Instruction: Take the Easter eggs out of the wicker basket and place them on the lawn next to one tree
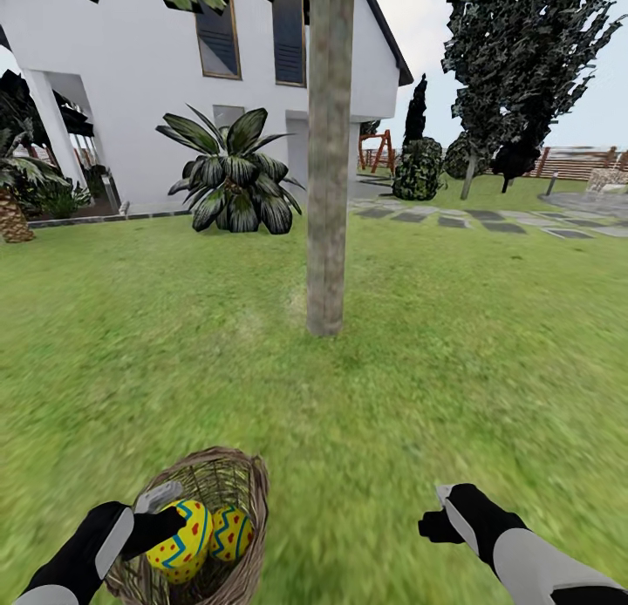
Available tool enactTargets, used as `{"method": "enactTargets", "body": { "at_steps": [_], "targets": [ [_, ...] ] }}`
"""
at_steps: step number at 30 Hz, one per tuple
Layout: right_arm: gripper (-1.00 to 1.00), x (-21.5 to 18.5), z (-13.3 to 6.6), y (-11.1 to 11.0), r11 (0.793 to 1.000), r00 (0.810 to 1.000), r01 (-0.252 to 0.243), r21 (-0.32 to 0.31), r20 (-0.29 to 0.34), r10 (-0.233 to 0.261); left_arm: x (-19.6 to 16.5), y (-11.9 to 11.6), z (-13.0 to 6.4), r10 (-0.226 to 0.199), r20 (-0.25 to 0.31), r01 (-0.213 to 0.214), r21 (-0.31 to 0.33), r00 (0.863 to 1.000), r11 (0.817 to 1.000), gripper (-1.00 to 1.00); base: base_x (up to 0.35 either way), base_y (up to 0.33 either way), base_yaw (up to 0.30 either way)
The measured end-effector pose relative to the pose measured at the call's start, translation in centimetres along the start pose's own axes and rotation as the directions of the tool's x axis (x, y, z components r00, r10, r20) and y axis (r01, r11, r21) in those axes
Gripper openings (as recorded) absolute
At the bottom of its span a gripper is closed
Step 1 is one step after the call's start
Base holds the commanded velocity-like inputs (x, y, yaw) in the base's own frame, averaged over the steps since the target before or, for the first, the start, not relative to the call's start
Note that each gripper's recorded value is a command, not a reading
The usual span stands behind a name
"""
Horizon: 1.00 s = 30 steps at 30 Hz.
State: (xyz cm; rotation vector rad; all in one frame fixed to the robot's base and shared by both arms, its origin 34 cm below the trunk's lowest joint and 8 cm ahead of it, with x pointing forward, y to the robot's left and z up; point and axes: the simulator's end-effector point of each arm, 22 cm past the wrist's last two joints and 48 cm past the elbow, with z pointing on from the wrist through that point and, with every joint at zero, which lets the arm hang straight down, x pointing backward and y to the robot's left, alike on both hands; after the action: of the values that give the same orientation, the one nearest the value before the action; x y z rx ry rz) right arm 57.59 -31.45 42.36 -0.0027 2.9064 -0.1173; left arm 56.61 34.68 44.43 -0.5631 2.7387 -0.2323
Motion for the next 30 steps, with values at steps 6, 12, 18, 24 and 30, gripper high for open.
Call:
{"method": "enactTargets", "body": {
  "at_steps": [6,12,18,24,30],
  "targets": [
    [1.0,-0.5,-1.1,0.0,1.0,1.0,0.002,-0.001,0.0,-0.002,-0.5,-0.3,-1.1,0.0,-0.001,0.0,-0.001,1.0,1.0,-1.0,0.0,0.0,0.0],
    [1.0,-1.0,-2.3,0.3,1.0,1.0,0.004,-0.005,0.0,-0.004,-1.1,-0.7,-2.1,0.0,0.0,0.0,0.0,1.0,1.0,-1.0,0.0,0.0,0.02],
    [1.0,-0.5,-3.1,0.7,1.0,1.0,0.006,-0.01,-0.019,-0.006,-1.4,-1.1,-3.1,0.0,-0.003,0.0,0.0,1.0,1.0,-1.0,0.0,0.0,0.161],
    [1.0,-0.9,-4.2,0.5,1.0,1.0,0.004,-0.009,-0.02,-0.004,-1.9,-1.4,-4.2,0.001,-0.004,-0.001,0.0,1.0,1.0,-1.0,0.0,0.0,0.165],
    [1.0,-1.4,-5.3,0.4,1.0,1.0,0.002,-0.009,-0.021,-0.002,-2.3,-1.7,-5.2,0.001,-0.005,-0.001,0.0,1.0,1.0,-1.0,0.0,0.0,0.004]
  ]
}}
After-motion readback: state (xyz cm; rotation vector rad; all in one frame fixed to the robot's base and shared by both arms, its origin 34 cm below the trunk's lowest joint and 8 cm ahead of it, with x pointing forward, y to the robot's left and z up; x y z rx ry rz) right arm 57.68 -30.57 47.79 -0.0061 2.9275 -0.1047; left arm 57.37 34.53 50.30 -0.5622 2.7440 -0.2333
